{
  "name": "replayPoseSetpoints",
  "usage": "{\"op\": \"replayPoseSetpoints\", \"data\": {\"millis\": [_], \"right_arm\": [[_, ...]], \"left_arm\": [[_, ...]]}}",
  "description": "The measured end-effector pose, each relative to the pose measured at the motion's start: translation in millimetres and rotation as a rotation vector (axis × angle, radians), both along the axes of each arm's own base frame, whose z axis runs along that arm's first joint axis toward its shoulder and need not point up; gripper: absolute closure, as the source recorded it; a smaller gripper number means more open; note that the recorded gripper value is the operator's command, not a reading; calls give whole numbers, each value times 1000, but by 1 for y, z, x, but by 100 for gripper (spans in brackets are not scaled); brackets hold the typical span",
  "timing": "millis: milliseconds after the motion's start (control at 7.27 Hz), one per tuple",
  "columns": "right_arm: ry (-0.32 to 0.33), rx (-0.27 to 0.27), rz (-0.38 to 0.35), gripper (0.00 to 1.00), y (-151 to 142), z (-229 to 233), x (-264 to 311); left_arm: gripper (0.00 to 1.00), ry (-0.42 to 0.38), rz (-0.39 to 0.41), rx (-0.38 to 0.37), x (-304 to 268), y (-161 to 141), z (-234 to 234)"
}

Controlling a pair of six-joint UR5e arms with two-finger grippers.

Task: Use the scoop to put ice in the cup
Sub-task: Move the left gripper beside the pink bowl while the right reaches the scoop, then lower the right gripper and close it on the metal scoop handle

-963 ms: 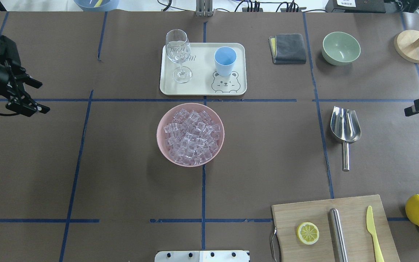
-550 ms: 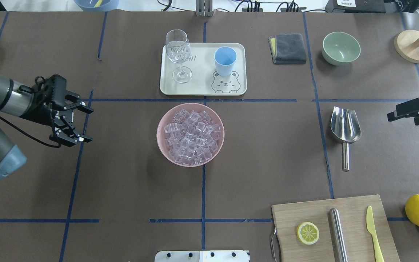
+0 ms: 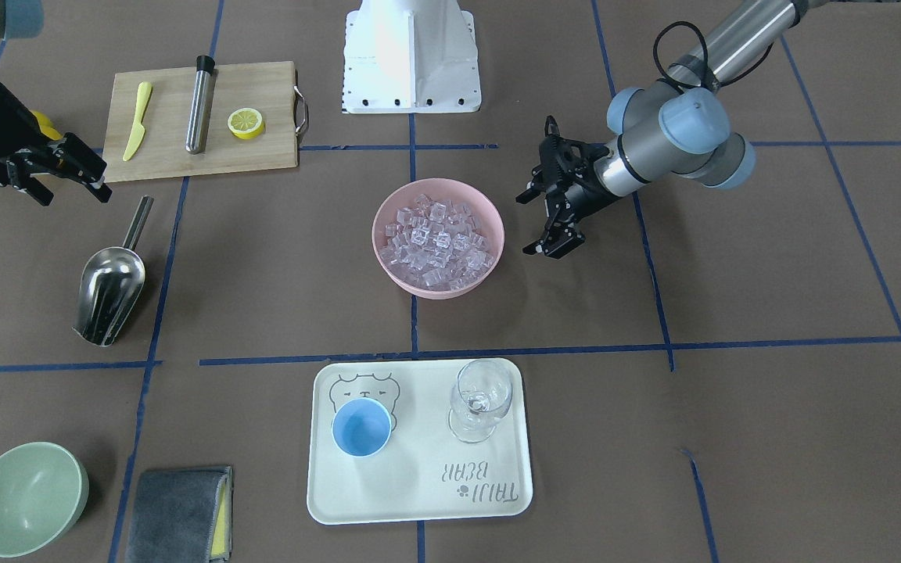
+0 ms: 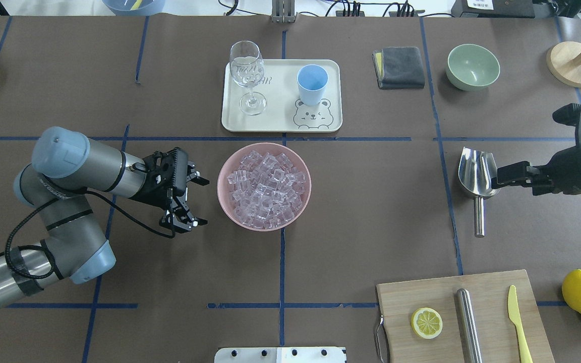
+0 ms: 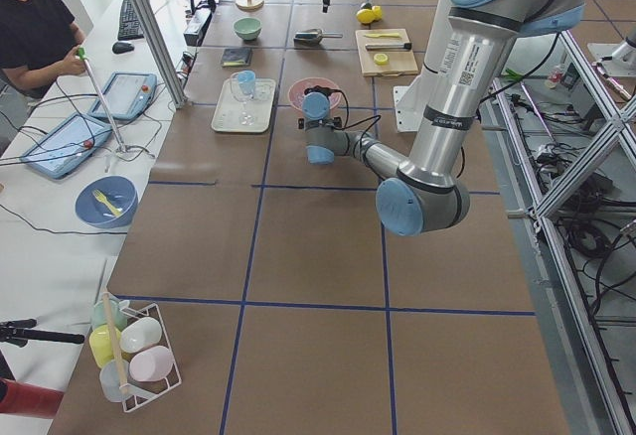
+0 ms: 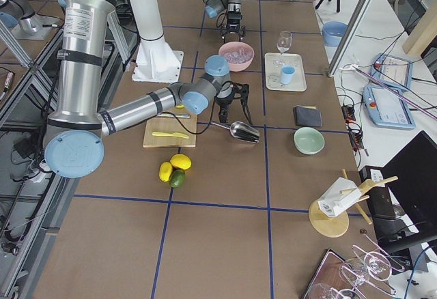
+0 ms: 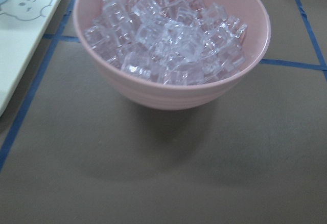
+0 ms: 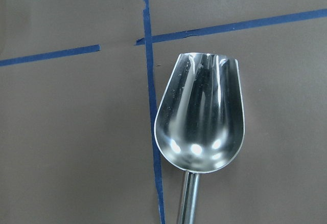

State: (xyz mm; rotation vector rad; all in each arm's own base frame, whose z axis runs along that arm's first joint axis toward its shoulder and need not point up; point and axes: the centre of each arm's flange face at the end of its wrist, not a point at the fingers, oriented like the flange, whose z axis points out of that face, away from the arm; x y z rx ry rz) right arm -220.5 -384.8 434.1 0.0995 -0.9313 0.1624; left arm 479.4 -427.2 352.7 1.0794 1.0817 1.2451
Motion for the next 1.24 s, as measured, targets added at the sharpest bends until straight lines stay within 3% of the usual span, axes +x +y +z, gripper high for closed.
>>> {"op": "replayPoseSetpoints", "data": {"millis": [413,550,826,1239], "right_arm": [[55,39,38,2,34,-4,-45],[91,56,70,15,49,1,-67],[165,93,155,9,81,19,-101],[194,71,273,8,89,38,-120]], "left_arm": [[0,-10,-25,10,14,-1,1],[0,-12,-30,10,13,-3,2],[0,-12,-40,10,9,-8,3],[0,-14,-45,8,7,-10,4]]}}
